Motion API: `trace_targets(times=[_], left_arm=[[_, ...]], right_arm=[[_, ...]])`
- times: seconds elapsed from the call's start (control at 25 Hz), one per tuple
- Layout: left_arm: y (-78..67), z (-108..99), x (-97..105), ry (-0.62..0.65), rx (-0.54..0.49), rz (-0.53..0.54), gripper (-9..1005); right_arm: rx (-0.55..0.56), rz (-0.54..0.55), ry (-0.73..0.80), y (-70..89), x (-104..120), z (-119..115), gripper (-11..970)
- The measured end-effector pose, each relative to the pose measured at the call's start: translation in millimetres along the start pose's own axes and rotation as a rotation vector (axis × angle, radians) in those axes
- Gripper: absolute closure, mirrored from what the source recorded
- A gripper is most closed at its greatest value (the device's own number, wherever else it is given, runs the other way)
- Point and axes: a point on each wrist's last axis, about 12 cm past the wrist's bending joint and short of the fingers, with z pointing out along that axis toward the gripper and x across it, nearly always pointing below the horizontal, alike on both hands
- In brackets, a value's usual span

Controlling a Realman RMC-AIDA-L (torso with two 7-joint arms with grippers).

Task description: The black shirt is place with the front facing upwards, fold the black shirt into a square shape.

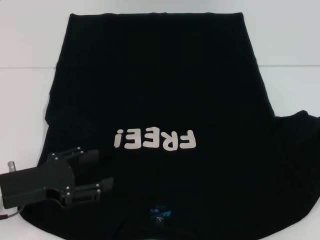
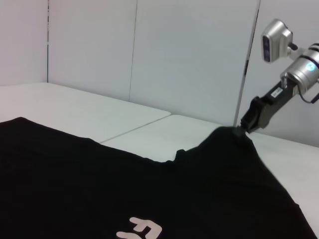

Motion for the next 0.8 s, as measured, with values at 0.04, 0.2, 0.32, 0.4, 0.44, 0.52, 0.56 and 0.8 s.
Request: trace_targets(times=[0.04, 0.2, 0.32, 0.4, 0.44, 0.52, 0.56, 0.8], left_arm=[[-0.1, 0, 0, 0.0, 0.0, -0.001, 190], [0.0, 0, 0, 0.0, 0.001, -0.001, 191], [0.2, 1, 0, 0.0, 0.001, 0.0, 191], [0.3, 1, -1, 0.0, 0.002, 0.0, 191], [0.3, 1, -1, 0.0, 0.002, 0.0, 192], [0.3, 1, -1, 0.0, 0.001, 0.0, 192], [0.3, 1, 0, 0.0, 0.001, 0.0, 192], [1.5, 0, -1, 0.004, -0.005, 0.001, 193]], right_arm=[[-0.011, -0.009, -0.007, 3.0, -2, -1, 893], [-0.052, -0.038, -0.021, 13.9, -9, -1, 883], [-0.066, -0.067, 0.01, 23.7, -11, 6, 875], [-0.069, -0.085, 0.036, 28.8, -10, 12, 870], [-0.072, -0.096, 0.054, 32.4, -9, 17, 868], [-0.078, -0.112, 0.081, 38.6, -9, 25, 863], [-0.08, -0.119, 0.091, 41.1, -9, 28, 860], [-0.084, -0.174, 0.144, 59.4, -11, 47, 845]])
